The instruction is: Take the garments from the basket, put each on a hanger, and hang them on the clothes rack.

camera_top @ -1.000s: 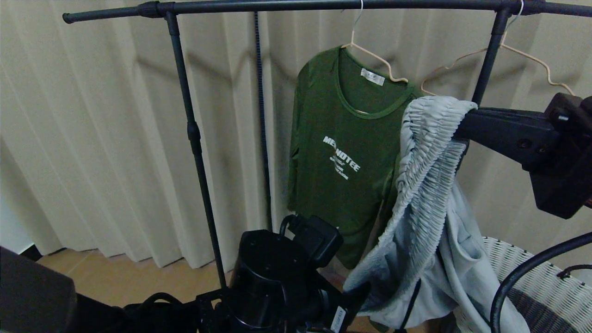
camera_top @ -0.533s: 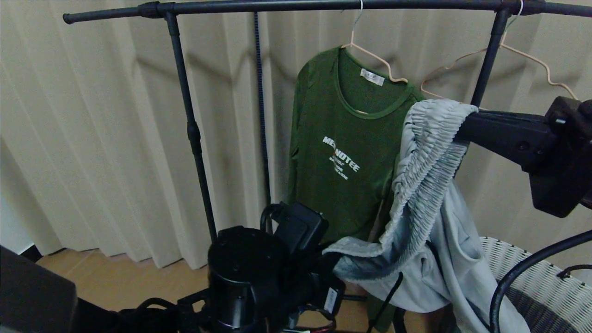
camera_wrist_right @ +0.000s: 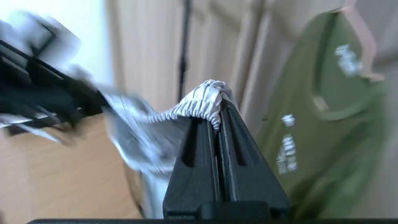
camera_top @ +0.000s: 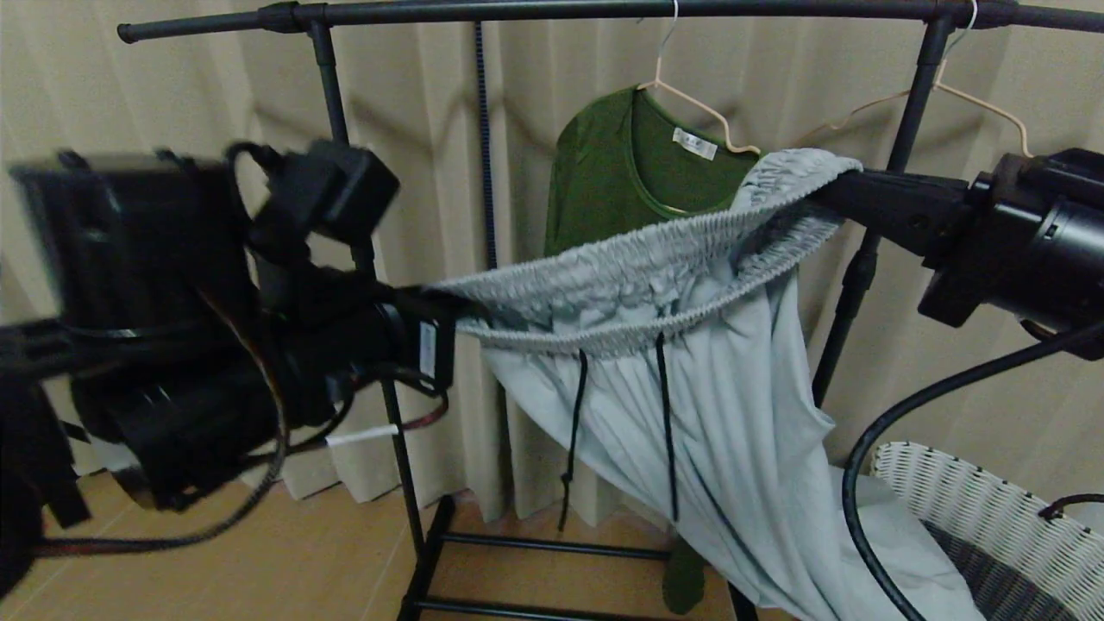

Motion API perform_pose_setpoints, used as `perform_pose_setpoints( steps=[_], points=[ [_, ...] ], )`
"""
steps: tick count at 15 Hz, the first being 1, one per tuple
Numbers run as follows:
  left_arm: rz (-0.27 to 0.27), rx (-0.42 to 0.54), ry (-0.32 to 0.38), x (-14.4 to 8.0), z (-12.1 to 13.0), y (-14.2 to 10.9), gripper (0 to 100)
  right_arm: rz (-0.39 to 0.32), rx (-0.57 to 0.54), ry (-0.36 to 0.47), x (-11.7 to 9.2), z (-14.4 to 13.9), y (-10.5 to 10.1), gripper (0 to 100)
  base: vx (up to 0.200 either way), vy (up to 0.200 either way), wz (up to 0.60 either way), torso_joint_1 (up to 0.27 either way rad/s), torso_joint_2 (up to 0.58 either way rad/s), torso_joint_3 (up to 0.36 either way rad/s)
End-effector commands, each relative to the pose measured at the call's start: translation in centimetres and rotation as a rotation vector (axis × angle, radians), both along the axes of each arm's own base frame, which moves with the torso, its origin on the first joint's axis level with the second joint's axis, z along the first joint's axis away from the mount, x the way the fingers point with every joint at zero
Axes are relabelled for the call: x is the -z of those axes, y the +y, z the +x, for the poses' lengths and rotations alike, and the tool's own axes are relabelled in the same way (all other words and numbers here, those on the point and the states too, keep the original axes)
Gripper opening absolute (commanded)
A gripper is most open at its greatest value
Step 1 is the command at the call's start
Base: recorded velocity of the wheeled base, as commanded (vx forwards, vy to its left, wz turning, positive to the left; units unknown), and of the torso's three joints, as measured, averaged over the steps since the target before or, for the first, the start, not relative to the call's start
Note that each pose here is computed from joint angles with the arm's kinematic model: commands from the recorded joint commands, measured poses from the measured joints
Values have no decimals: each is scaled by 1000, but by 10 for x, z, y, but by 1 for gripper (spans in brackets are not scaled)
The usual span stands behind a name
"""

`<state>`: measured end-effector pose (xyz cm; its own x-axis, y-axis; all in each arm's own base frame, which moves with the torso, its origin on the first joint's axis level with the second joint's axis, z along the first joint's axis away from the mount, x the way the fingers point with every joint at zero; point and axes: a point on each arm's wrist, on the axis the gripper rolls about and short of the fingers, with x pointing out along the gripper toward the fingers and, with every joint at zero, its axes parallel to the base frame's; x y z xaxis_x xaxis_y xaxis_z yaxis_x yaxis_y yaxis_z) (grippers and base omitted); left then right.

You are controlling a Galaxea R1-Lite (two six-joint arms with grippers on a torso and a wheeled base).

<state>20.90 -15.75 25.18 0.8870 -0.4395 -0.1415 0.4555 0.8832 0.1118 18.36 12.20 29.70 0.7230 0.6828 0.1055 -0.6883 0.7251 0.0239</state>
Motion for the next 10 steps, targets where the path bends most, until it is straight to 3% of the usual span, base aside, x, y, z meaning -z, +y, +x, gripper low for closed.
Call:
perform_pose_setpoints(
  steps=[1, 6, 10],
  points=[
    [-96, -34, -130, -77, -22, 27, 0, 3, 76, -5, -4, 21, -8, 0, 0, 0, 0, 0, 0, 0],
    [-70, 1, -90, -86, -24, 17, 0, 26, 194, -48, -20, 41, -30, 0, 0, 0, 0, 0, 0, 0],
    [-42, 28, -20, -81, -24, 8, 0, -10, 239, 19, -2, 51, -37, 0, 0, 0, 0, 0, 0, 0]
  ],
)
